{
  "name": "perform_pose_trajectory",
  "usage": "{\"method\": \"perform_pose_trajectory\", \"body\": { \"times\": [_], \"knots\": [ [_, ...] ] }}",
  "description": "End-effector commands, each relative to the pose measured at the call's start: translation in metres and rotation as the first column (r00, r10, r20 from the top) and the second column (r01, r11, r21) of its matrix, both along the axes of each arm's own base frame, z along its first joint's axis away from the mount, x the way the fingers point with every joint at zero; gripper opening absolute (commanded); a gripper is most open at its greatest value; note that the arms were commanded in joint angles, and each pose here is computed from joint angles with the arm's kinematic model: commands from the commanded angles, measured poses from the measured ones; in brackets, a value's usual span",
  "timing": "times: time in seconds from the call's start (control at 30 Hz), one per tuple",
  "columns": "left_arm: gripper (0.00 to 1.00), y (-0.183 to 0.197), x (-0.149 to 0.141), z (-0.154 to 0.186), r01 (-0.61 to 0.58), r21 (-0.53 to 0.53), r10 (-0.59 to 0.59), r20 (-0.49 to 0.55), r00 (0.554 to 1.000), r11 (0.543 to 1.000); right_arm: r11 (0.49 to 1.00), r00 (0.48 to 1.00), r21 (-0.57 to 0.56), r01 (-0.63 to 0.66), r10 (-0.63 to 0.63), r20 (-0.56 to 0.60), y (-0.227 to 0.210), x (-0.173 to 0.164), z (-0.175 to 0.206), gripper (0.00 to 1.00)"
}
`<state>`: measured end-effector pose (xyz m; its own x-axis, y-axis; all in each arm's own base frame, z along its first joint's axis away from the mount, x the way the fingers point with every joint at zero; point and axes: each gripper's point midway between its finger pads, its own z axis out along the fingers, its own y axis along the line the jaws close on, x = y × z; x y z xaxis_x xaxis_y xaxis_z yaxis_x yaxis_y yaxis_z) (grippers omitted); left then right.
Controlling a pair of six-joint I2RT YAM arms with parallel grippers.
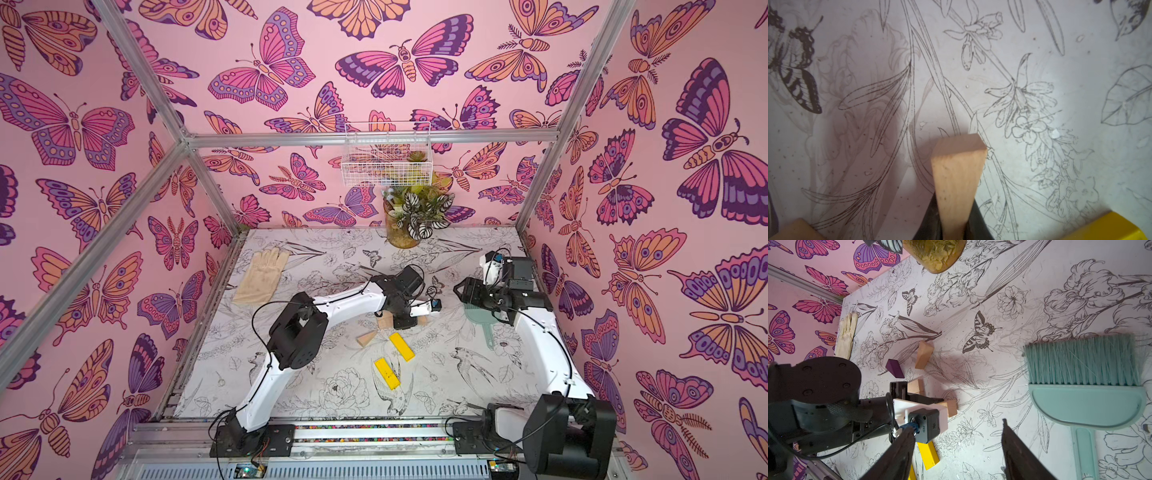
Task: Assemble a small pinwheel with building blocks
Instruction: Assemble the building block at the center of the board.
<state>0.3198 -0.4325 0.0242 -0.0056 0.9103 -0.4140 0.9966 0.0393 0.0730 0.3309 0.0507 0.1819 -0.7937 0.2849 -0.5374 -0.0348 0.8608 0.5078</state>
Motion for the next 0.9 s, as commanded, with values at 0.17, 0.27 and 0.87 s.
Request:
{"method": "perform_pose_trajectory", "body": {
  "times": [0.17, 0.27, 0.87],
  "knots": [
    [0.30, 0.010, -0.007, -0.013, -0.001, 0.054, 0.002, -0.023, 1.000, 0.999, 1.000, 1.000, -0.002, -0.003, 0.003, -0.029, -0.002, -0.002, -0.008, 0.70],
    [0.37, 0.009, -0.006, -0.010, -0.004, 0.048, 0.005, -0.020, 1.000, 0.999, 1.000, 1.000, -0.005, -0.003, 0.003, -0.031, -0.002, -0.002, -0.009, 0.70],
    [0.66, 0.053, 0.018, 0.152, -0.250, -0.266, 0.300, 0.170, 0.938, 0.931, 0.974, 0.988, -0.179, -0.140, 0.127, -0.083, 0.005, -0.004, -0.028, 0.72]
  ]
}}
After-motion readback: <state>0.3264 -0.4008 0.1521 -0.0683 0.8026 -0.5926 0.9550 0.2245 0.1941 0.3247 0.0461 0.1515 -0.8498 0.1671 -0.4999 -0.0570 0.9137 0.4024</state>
